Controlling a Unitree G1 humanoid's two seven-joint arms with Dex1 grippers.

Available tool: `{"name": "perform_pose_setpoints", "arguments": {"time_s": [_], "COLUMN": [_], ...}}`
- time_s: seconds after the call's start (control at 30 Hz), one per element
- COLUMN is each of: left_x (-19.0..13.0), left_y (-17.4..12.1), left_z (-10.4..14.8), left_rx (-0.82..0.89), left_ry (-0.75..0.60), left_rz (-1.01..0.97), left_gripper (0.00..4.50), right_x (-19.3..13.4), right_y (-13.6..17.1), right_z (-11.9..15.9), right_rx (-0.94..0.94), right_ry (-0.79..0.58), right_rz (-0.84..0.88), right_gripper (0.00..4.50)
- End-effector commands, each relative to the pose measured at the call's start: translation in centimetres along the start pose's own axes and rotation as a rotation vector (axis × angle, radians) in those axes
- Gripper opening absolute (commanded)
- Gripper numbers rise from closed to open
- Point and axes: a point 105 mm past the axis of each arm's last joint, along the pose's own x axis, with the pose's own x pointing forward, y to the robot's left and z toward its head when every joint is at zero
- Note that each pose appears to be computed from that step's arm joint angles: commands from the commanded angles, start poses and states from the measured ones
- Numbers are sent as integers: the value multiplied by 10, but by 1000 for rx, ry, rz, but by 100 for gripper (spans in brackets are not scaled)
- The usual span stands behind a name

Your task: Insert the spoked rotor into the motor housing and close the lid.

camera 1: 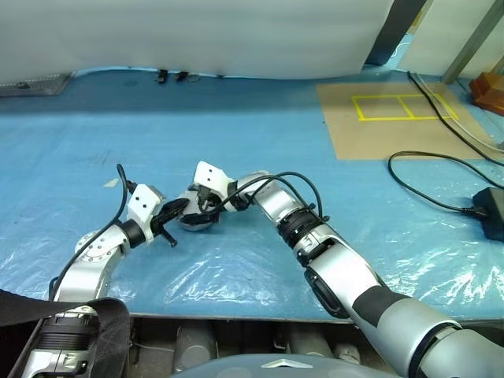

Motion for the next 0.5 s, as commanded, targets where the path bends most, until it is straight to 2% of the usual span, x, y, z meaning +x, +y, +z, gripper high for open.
{"name": "perform_pose_setpoints", "arguments": {"time_s": [0.03,0.27,0.37,0.5], "left_x": [-3,-5,-3,-2], "left_y": [-8,-10,-11,-12], "left_z": [-29,-30,-30,-30], "left_rx": [-39,-37,-44,-46], "left_ry": [122,128,122,121], "left_rz": [-24,-29,-31,-34], "left_gripper": [0,0,0,0], "right_x": [-8,-19,-19,-17], "right_y": [0,-14,-21,-22], "right_z": [11,11,2,5], "right_rx": [68,147,142,134], "right_ry": [-72,-99,-66,-80], "right_rz": [35,-43,-111,-124], "right_gripper": [446,446,386,252]}}
